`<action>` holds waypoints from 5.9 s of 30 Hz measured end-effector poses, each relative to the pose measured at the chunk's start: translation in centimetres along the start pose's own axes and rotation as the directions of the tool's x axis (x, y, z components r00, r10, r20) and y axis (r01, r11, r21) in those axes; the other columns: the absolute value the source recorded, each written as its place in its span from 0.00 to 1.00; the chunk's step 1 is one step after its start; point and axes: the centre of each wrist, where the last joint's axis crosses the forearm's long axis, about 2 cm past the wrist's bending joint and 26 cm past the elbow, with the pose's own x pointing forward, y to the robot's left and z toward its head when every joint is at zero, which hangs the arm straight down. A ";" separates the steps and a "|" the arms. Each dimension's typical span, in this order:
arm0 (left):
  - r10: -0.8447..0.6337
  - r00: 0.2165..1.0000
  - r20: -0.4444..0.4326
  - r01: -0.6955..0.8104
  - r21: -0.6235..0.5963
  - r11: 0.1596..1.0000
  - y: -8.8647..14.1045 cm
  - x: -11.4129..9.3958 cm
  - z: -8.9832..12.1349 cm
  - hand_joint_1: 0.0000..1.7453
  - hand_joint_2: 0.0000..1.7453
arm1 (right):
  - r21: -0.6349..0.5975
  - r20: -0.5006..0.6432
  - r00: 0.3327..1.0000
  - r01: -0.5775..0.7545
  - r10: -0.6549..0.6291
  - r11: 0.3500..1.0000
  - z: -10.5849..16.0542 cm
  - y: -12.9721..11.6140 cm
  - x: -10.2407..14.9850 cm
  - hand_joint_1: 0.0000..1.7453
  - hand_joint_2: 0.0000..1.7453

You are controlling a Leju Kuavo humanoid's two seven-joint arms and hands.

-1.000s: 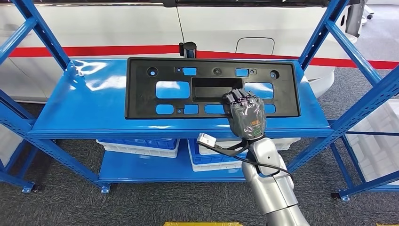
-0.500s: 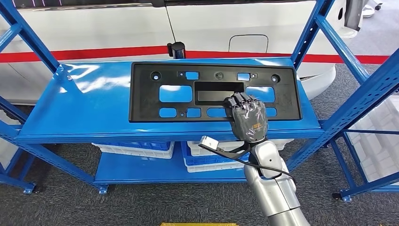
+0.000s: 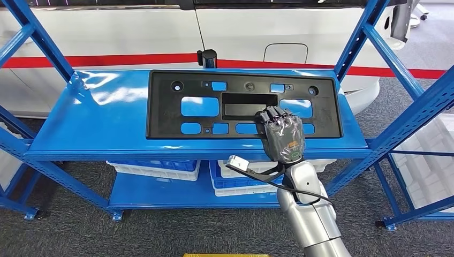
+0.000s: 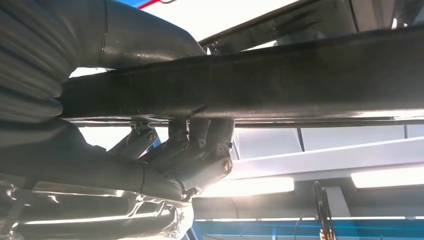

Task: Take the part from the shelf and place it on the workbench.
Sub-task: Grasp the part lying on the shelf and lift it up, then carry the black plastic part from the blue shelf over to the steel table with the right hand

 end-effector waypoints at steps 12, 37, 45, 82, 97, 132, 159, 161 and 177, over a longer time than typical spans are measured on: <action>0.003 1.000 0.008 -0.003 0.011 1.000 0.0 0.0 0.0 0.00 1.00 | -0.002 0.002 1.000 0.010 -0.010 1.000 0.0 0.1 -0.1 1.00 1.00; -0.001 1.000 0.018 0.001 0.031 1.000 0.4 0.1 -0.1 0.00 1.00 | -0.006 0.007 1.000 0.011 -0.011 1.000 0.1 0.4 -0.2 1.00 1.00; -0.002 1.000 0.022 0.002 0.032 0.999 0.2 0.1 0.0 0.00 1.00 | -0.013 0.014 1.000 0.015 -0.015 1.000 0.2 0.3 0.1 1.00 1.00; 0.030 0.999 0.017 -0.031 0.056 0.998 0.4 0.2 -0.1 0.00 1.00 | 0.000 0.043 0.996 0.074 -0.074 0.997 0.9 0.5 0.4 1.00 1.00; 0.029 0.999 0.017 -0.030 0.050 0.998 0.7 0.0 -0.1 0.00 1.00 | 0.259 0.166 0.874 0.409 -0.457 0.875 2.0 0.5 3.5 1.00 1.00; 0.087 0.996 0.014 -0.088 0.097 0.991 0.8 0.0 -0.1 0.00 1.00 | 0.282 0.402 0.585 0.653 -0.704 0.703 3.2 -5.9 8.2 1.00 1.00; 0.169 0.986 0.006 -0.168 0.164 0.972 0.5 -0.1 0.0 0.00 1.00 | 0.211 0.264 0.588 0.739 -0.765 0.640 8.3 -5.9 7.0 1.00 1.00; 0.179 0.984 0.004 -0.177 0.169 0.969 0.3 -0.1 0.0 0.00 1.00 | 0.210 0.253 0.581 0.747 -0.773 0.631 8.4 -5.8 6.9 1.00 1.00; 0.236 0.972 -0.012 -0.229 0.209 0.951 -1.2 0.0 0.3 0.00 1.00 | 0.211 0.135 0.478 0.842 -0.868 0.497 9.3 -3.8 7.0 1.00 1.00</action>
